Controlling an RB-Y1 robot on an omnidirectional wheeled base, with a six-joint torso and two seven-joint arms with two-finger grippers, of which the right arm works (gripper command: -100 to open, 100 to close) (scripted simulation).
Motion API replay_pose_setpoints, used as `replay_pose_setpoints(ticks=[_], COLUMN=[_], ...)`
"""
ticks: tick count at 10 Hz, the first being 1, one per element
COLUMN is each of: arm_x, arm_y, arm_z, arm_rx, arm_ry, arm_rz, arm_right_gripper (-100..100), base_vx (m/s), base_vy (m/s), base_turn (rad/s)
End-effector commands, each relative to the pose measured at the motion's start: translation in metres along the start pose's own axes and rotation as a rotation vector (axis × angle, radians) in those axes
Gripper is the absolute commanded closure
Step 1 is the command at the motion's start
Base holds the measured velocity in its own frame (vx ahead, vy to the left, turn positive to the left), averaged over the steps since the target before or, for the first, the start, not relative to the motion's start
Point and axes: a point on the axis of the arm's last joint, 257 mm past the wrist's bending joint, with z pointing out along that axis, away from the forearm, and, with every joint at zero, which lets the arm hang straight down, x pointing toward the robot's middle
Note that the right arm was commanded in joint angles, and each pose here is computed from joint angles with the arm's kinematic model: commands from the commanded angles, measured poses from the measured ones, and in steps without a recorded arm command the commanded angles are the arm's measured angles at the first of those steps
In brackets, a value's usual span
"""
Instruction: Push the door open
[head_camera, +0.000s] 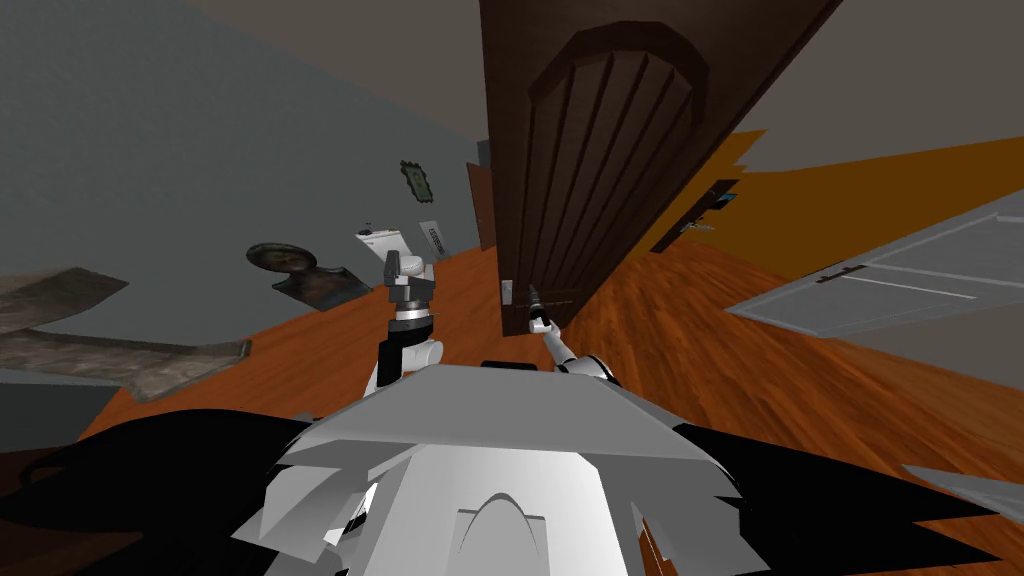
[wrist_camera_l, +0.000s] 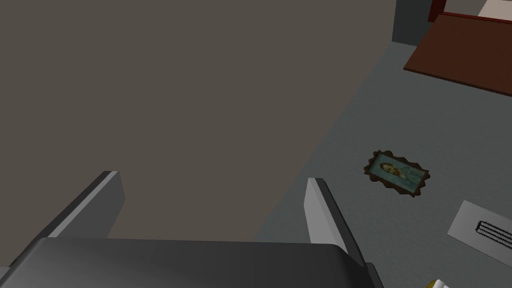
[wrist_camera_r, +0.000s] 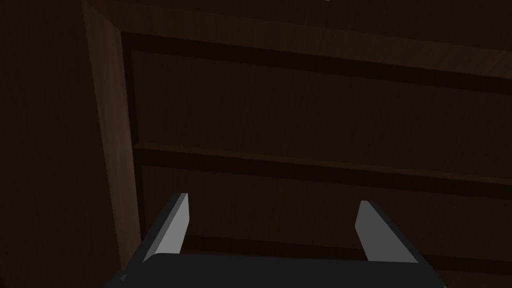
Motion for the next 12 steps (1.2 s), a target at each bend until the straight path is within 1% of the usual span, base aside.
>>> replay_pose_setpoints(ticks=[1,2,4,5,6,9,10,11,12], arm_x=[0.013,0.03,0.047,0.063,0.071,0.112,0.112,0.127,0.132], arm_y=[0.0,0.0,0.0,0.001,0.001,0.003,0.003,0.004,0.004], arm_z=[0.0006,-0.0004,-0.0017,-0.0034,-0.0044,-0.0106,-0.0106,-0.0134,-0.0142], arm_rx=[0.001,0.002,0.003,0.004,0.004,0.006,0.006,0.007,0.007], arm_ry=[0.026,0.057,0.087,0.115,0.129,0.199,0.199,0.223,0.23], arm_rz=[0.005,0.011,0.018,0.025,0.029,0.051,0.051,0.061,0.064], arm_right_gripper=[-100,-100,-100,-100,-100,-100,-100,-100,-100], base_vx=[-0.02,-0.026,-0.035,-0.047,-0.056,-0.099,-0.061,-0.116,-0.156], base_vy=[0.02,0.036,0.033,0.041,0.047,0.059,0.031,0.05,0.088], base_turn=[-0.174,-0.269,-0.15,-0.182,-0.192,-0.186,-0.049,-0.095,-0.078])
